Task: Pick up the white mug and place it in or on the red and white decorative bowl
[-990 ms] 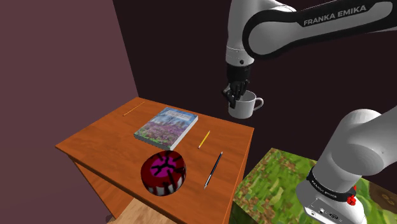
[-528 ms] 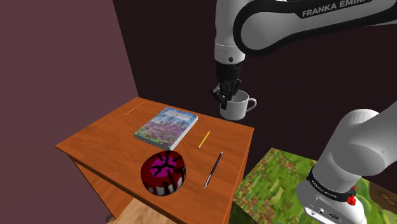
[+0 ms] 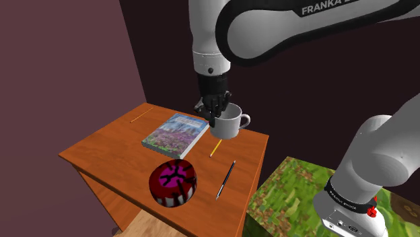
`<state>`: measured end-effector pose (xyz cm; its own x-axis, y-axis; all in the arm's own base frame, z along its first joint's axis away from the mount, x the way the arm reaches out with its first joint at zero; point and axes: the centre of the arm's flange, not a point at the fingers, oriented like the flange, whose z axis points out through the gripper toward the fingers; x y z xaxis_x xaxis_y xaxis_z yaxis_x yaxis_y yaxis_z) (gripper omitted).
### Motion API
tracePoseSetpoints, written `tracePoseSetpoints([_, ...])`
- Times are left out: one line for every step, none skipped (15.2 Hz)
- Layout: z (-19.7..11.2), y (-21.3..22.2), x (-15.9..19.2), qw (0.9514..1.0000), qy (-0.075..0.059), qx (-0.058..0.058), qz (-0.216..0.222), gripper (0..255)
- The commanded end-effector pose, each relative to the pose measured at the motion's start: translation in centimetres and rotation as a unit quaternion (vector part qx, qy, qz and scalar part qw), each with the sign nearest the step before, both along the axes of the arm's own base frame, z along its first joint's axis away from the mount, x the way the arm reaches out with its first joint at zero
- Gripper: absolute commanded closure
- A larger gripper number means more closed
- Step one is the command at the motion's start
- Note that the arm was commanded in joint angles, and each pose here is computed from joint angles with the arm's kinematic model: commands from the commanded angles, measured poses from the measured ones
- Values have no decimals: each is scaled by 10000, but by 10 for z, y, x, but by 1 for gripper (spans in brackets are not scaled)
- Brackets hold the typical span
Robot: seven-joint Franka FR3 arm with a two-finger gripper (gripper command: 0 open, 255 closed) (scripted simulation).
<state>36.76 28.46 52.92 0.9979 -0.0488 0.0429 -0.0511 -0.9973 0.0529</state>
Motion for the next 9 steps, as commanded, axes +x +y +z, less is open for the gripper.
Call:
tracePoseSetpoints([4, 24, 0, 10000, -1, 5, -12, 255])
tracePoseSetpoints([4, 37, 0, 10000, -1, 5, -12, 255])
tracePoseSetpoints([5, 50, 1, 10000, -1, 5, -12, 255])
tracePoseSetpoints([6, 64, 2, 10000, -1, 5, -12, 255])
tracePoseSetpoints([7, 77, 3, 10000, -1, 5, -12, 255])
tracePoseSetpoints([8, 90, 4, 10000, -1, 5, -12, 255])
tracePoseSetpoints([9, 103, 5, 10000, -1, 5, -12, 255])
tracePoseSetpoints([10, 116, 5, 10000, -1, 5, -12, 255])
tracePoseSetpoints([11, 129, 6, 10000, -1, 5, -12, 255])
